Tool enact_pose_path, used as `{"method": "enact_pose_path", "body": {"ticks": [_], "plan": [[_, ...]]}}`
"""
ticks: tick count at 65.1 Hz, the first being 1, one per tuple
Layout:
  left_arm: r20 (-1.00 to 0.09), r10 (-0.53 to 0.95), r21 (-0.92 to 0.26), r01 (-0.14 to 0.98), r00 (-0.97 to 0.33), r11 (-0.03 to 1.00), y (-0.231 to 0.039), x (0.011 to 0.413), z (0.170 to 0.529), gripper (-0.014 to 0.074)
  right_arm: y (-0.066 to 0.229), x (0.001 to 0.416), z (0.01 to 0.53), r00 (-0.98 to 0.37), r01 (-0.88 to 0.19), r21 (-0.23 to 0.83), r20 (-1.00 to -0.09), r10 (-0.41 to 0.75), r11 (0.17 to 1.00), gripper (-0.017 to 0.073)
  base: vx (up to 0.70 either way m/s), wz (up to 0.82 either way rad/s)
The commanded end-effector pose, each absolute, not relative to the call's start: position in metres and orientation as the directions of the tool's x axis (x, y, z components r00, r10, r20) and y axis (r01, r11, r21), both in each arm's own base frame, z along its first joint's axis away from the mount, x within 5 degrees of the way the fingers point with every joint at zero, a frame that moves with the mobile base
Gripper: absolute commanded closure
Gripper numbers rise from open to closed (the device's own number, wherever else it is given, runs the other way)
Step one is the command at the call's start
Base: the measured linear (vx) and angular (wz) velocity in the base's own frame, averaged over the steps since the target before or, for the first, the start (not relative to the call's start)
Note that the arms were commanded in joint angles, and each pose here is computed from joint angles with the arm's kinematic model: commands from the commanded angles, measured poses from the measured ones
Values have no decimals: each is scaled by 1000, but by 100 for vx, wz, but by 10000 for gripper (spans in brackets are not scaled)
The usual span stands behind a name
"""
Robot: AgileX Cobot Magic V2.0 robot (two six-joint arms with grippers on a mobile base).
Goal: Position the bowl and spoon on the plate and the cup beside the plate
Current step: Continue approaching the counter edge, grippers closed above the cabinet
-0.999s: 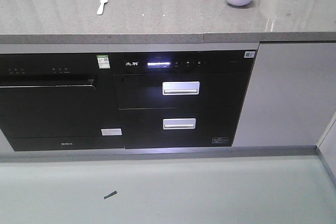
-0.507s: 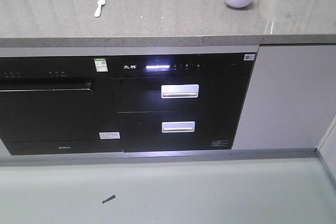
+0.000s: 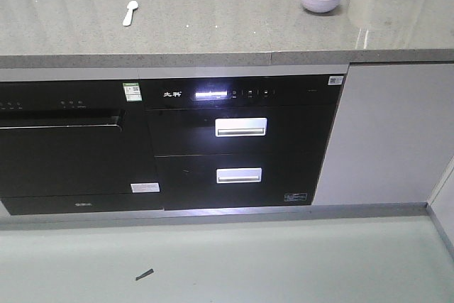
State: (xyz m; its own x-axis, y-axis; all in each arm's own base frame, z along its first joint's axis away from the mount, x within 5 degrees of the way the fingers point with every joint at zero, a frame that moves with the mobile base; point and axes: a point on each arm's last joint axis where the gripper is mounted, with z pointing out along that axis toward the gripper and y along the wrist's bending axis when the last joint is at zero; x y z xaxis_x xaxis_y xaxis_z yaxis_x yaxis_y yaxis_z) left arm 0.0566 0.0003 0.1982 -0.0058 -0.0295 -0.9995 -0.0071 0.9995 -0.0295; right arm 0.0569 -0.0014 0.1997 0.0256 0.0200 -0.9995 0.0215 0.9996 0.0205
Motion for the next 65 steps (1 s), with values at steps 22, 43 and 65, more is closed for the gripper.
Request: {"method": "enact_pose_path", "body": {"ticks": [22, 43, 65], "plan": [[-998, -39, -39, -10, 48, 999, 1, 57, 195, 599, -1, 56, 203, 98, 20, 4, -995, 2, 1000, 561, 4, -1], [-998, -39, -39, -10, 48, 999, 1, 57, 195, 599, -1, 56, 203, 98, 20, 4, -995, 2, 1000, 561, 3, -1], [-998, -39, -39, -10, 48, 999, 1, 57, 195, 599, -1, 56, 203, 98, 20, 4, -995, 2, 1000, 561, 3, -2]]}}
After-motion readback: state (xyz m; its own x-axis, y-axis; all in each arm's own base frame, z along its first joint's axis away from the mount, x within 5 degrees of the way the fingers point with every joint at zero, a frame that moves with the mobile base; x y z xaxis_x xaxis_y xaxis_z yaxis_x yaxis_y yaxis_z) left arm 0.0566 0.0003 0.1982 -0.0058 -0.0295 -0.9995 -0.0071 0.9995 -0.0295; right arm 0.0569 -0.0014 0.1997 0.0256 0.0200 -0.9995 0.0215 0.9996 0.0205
